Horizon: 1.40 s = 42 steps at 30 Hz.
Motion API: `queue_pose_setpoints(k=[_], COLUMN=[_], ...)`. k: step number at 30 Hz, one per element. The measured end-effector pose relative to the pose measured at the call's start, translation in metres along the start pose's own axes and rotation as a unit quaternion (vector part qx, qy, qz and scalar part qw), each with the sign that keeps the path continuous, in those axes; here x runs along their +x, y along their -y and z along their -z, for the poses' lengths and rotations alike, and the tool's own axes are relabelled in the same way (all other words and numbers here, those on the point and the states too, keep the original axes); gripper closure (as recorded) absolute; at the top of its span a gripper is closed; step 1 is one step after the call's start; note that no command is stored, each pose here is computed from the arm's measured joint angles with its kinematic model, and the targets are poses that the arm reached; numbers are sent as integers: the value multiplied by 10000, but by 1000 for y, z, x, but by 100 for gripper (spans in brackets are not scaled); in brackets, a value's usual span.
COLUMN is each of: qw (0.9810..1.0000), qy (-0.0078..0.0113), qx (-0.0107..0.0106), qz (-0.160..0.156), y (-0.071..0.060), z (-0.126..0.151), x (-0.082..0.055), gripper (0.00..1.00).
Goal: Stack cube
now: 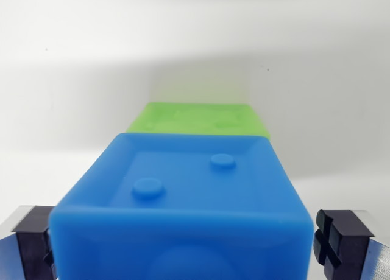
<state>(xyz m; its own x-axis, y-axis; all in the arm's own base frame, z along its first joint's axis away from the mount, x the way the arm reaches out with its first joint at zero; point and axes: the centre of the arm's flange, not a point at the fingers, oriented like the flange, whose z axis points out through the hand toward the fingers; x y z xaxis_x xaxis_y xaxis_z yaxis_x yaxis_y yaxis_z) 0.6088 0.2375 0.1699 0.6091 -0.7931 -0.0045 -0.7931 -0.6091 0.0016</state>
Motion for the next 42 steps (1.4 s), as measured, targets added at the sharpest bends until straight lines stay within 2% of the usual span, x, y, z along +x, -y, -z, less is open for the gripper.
queue_pose_setpoints(k=[9, 20, 39, 42], qw=[10000, 10000, 10000, 10000], qy=[-10, -20, -35, -35], qx=[15, 14, 21, 17], qz=[1, 2, 1, -1], y=[1, 1, 0, 0], z=[16, 45, 120, 133], x=[0, 0, 0, 0], gripper=[0, 0, 0, 0])
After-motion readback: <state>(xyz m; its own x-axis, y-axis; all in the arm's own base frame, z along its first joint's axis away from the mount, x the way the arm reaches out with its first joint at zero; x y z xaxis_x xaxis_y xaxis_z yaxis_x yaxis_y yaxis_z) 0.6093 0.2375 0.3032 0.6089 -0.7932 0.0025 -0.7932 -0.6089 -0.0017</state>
